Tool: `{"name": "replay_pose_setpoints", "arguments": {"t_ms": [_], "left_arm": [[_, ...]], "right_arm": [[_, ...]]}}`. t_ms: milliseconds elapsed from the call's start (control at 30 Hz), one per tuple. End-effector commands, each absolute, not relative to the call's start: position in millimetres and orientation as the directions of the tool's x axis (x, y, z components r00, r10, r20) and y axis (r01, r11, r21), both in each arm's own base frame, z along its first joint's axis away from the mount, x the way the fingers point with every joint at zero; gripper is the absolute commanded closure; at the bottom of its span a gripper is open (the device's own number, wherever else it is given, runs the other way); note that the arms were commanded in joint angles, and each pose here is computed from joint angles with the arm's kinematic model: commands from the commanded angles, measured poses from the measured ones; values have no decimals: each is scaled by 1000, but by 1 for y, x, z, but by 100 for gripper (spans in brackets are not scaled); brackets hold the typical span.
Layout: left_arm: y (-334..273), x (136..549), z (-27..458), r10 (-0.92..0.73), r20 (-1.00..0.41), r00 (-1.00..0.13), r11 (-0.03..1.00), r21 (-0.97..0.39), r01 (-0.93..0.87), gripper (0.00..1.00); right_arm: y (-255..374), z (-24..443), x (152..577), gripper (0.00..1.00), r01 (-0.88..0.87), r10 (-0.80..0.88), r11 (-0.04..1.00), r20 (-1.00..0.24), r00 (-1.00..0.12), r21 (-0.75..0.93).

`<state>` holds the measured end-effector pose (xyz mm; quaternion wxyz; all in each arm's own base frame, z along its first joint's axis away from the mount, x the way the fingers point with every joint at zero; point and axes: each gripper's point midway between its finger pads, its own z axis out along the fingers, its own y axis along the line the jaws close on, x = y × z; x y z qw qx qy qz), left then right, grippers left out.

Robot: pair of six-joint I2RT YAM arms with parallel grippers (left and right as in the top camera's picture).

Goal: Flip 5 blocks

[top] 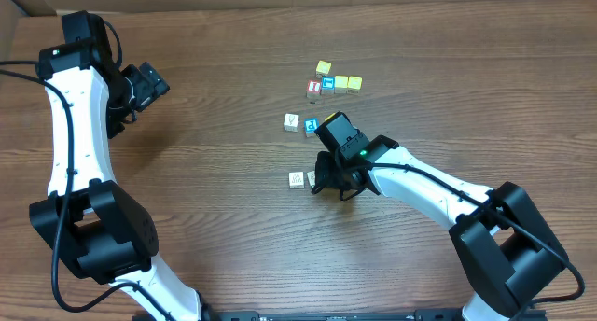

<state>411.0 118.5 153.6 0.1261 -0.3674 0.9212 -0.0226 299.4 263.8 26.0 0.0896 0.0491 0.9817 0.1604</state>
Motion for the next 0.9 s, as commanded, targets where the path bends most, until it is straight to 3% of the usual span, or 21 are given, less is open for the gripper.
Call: {"name": "replay_pose_setpoints", "arguments": {"t_ms": [0,600,867], "left_arm": [[120,413,163,-678,-241,-694,732,-142,-666,0],[120,413,163,-678,-241,-694,733,-142,-666,0],[120,413,163,-678,-241,-694,732,-142,-666,0]], "right_arm": [[265,26,296,92,81,137,939,-149,-979,333],[275,30,296,92,89,149,920,-132,-980,382],[265,29,308,92,100,173,932,-185,-967,349]]}}
